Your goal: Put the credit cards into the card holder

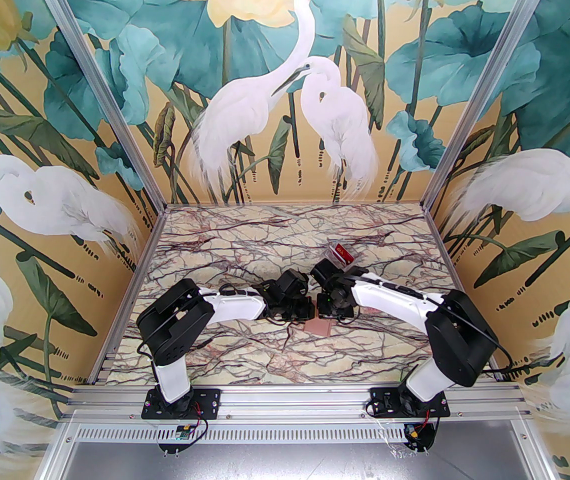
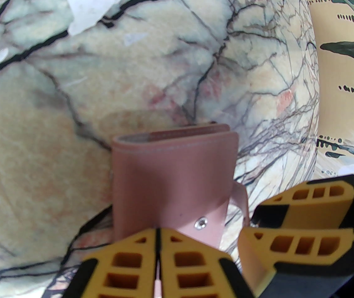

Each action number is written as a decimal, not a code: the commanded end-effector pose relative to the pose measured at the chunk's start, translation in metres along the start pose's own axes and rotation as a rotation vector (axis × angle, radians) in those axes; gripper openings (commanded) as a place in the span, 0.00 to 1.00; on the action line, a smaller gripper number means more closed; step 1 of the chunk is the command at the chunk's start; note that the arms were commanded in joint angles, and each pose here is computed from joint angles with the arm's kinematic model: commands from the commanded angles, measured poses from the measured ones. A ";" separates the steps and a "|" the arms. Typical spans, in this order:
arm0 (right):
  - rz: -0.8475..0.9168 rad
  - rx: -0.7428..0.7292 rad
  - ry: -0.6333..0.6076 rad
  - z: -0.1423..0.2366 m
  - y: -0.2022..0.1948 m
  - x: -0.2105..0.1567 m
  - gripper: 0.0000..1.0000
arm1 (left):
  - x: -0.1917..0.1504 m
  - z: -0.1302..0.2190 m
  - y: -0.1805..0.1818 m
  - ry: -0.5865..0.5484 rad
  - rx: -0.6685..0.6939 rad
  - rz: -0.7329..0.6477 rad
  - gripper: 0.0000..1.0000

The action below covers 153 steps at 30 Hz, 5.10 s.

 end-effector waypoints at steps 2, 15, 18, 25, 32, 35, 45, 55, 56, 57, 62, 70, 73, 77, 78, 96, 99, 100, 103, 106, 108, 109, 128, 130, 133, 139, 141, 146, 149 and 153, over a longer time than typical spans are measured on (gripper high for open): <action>0.023 -0.072 -0.003 0.001 -0.004 0.000 0.26 | -0.021 -0.012 0.025 0.065 0.096 0.014 0.11; 0.070 -0.158 0.016 -0.003 -0.003 -0.005 0.28 | -0.021 -0.013 0.026 0.066 0.101 0.016 0.11; 0.079 -0.176 0.017 -0.004 -0.003 -0.004 0.28 | -0.022 -0.013 0.027 0.069 0.104 0.015 0.11; 0.086 -0.177 0.028 -0.007 -0.002 -0.007 0.23 | -0.021 -0.014 0.026 0.069 0.104 0.015 0.11; 0.074 -0.148 0.025 -0.003 -0.002 -0.010 0.23 | -0.020 -0.014 0.025 0.066 0.102 0.017 0.11; 0.070 -0.139 0.020 -0.001 -0.002 -0.011 0.27 | -0.021 -0.014 0.026 0.068 0.105 0.017 0.11; 0.075 -0.140 0.043 -0.007 -0.004 -0.016 0.27 | -0.021 -0.015 0.026 0.072 0.109 0.014 0.11; 0.084 -0.140 0.056 -0.010 -0.003 -0.017 0.20 | -0.020 -0.015 0.026 0.073 0.111 0.014 0.11; 0.084 -0.141 0.057 -0.010 -0.004 -0.017 0.19 | -0.020 -0.015 0.026 0.073 0.111 0.014 0.11; 0.085 -0.141 0.057 -0.010 -0.004 -0.018 0.18 | -0.020 -0.015 0.026 0.074 0.112 0.015 0.11; 0.086 -0.138 0.050 -0.007 -0.005 -0.018 0.08 | -0.020 -0.015 0.026 0.072 0.110 0.016 0.10; 0.069 -0.109 -0.001 0.006 -0.006 -0.016 0.00 | -0.020 -0.015 0.027 0.069 0.109 0.021 0.11; 0.054 -0.050 -0.030 0.016 0.000 -0.015 0.14 | -0.021 -0.015 0.027 0.063 0.108 0.025 0.10; 0.047 -0.009 -0.037 0.026 0.001 -0.018 0.31 | -0.020 -0.013 0.025 0.040 0.080 0.035 0.08; 0.049 0.008 -0.038 0.027 0.002 -0.019 0.35 | -0.019 -0.011 0.022 0.033 0.056 0.031 0.07; -0.091 0.298 -0.015 0.011 -0.008 -0.017 0.22 | -0.023 0.026 0.018 -0.002 0.071 -0.029 0.34; -0.092 0.334 -0.016 0.009 -0.005 -0.016 0.18 | -0.021 0.034 0.009 -0.008 0.052 -0.056 0.35; -0.098 0.334 -0.020 0.009 -0.006 -0.015 0.16 | -0.019 0.038 0.008 -0.015 0.059 -0.062 0.36; -0.096 0.358 -0.029 0.011 -0.005 -0.013 0.13 | -0.014 0.053 0.006 -0.047 0.087 -0.083 0.40; -0.093 0.369 -0.029 0.012 -0.004 -0.012 0.11 | -0.013 0.065 0.015 -0.058 0.137 -0.071 0.40; -0.094 0.375 -0.027 0.011 -0.004 -0.012 0.11 | -0.016 0.066 0.023 -0.053 0.159 -0.062 0.41; -0.093 0.377 -0.028 0.011 -0.004 -0.012 0.10 | -0.018 0.063 0.026 -0.043 0.156 -0.058 0.41; -0.108 0.403 -0.012 -0.005 -0.006 -0.007 0.07 | -0.037 0.008 0.045 0.074 0.120 -0.003 0.28; -0.111 0.410 -0.009 -0.008 -0.004 -0.004 0.07 | -0.039 0.005 0.046 0.079 0.128 -0.004 0.26; -0.117 0.429 0.014 -0.015 0.001 -0.004 0.06 | -0.041 0.002 0.047 0.084 0.129 -0.002 0.24; -0.135 0.494 0.029 -0.018 0.011 -0.003 0.04 | -0.042 -0.001 0.048 0.089 0.129 0.004 0.22; -0.139 0.508 0.027 -0.017 0.013 -0.002 0.04 | -0.044 -0.003 0.048 0.094 0.126 0.005 0.22; -0.141 0.511 0.019 -0.017 0.014 -0.001 0.04 | -0.044 -0.003 0.048 0.092 0.126 0.006 0.22; -0.116 0.491 0.005 -0.009 0.010 -0.001 0.06 | -0.044 -0.003 0.049 0.093 0.129 0.007 0.21; -0.081 0.445 -0.025 0.008 0.001 -0.005 0.10 | -0.044 -0.002 0.049 0.093 0.131 0.008 0.21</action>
Point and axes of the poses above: each hand's point on the last joint's axis, 136 mm out from that joint toward the fingers, its own z axis back along the fingers, its own y axis along the line the jaws close on, x = y × z, the point moved 2 cm from there along z, back along the fingers, and after that the axes turned 1 degree about -z, right-handed, at the moved point
